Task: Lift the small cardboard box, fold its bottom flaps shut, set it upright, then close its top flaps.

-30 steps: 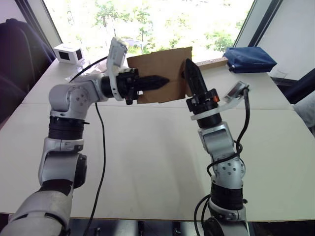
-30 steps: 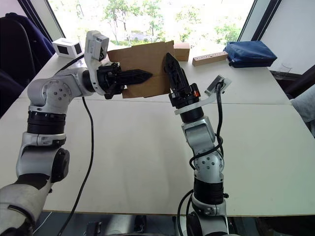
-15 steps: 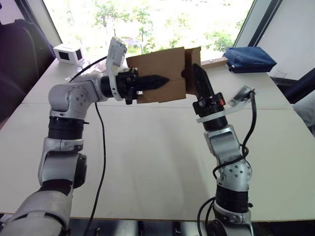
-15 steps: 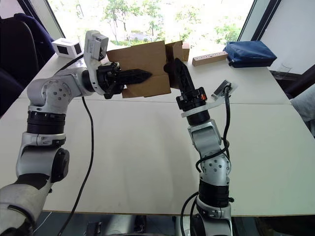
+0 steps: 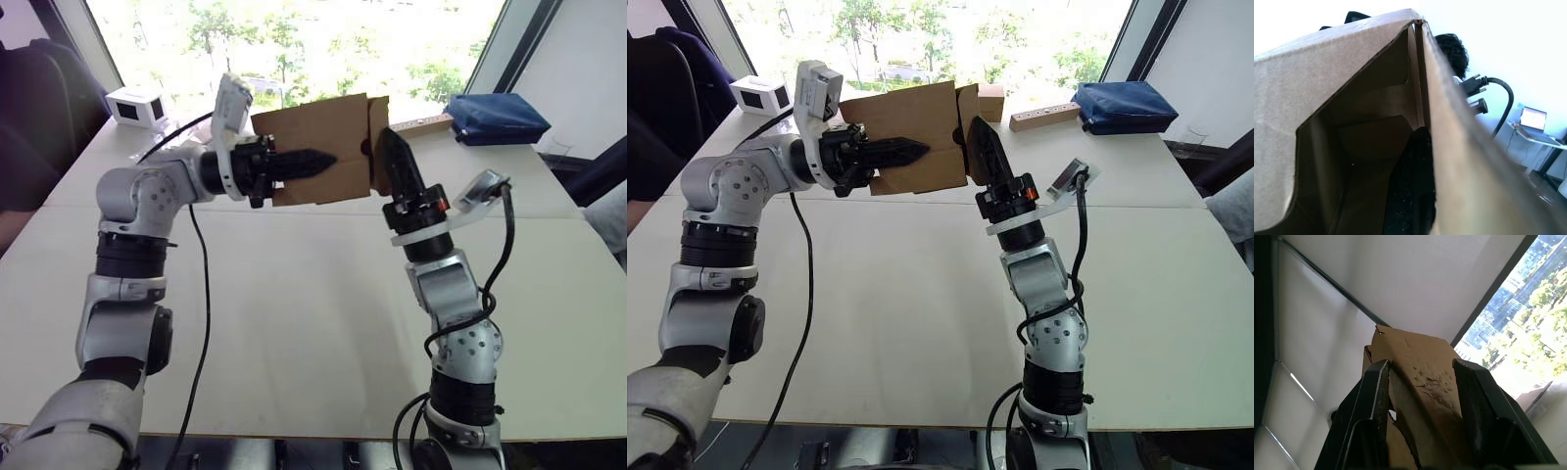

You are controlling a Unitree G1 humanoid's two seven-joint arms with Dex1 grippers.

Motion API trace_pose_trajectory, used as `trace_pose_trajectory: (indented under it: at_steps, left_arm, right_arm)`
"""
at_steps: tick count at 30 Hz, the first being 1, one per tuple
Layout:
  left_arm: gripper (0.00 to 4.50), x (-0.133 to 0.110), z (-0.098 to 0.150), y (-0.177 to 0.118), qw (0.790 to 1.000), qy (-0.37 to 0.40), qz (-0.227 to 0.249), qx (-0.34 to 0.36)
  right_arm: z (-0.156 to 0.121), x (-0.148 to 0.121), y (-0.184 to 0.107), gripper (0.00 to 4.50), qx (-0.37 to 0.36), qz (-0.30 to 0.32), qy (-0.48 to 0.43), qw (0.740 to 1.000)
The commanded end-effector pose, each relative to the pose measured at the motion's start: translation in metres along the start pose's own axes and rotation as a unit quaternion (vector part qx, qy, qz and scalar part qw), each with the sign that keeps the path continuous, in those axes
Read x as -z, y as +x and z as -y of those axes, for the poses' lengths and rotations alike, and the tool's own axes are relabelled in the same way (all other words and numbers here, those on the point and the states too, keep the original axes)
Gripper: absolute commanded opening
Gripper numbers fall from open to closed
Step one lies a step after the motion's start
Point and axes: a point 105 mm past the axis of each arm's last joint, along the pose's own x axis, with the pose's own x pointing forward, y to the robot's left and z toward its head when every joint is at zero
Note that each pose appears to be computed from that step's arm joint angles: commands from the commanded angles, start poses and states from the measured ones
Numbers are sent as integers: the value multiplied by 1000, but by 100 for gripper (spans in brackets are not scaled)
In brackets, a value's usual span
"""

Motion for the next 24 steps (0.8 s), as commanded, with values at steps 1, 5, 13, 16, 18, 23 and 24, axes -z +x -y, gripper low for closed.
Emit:
trace_pose_trajectory:
  at_steps: [1,5,13,16,18,23,24]
  left_arm:
    - [0,-12,7,2,1000,23,13,11]
    - [0,-12,6,3,1000,23,14,11]
    - [0,-11,7,4,1000,22,17,11]
    - [0,-11,6,4,1000,22,17,9]
    - [0,-11,6,4,1000,22,17,9]
    - [0,-12,3,5,999,23,22,3]
    - [0,-13,3,5,999,24,24,3]
  right_arm:
    - [-17,5,3,208,-33,-10,-4,999]
    - [-16,7,8,208,-20,-3,-22,1000]
    - [-13,2,17,208,3,29,-21,999]
    - [-16,2,18,208,-1,28,-22,999]
    - [-18,5,18,208,-7,21,-23,999]
    - [-25,20,21,208,-23,-8,-34,999]
    - [-25,25,21,208,-24,-18,-39,999]
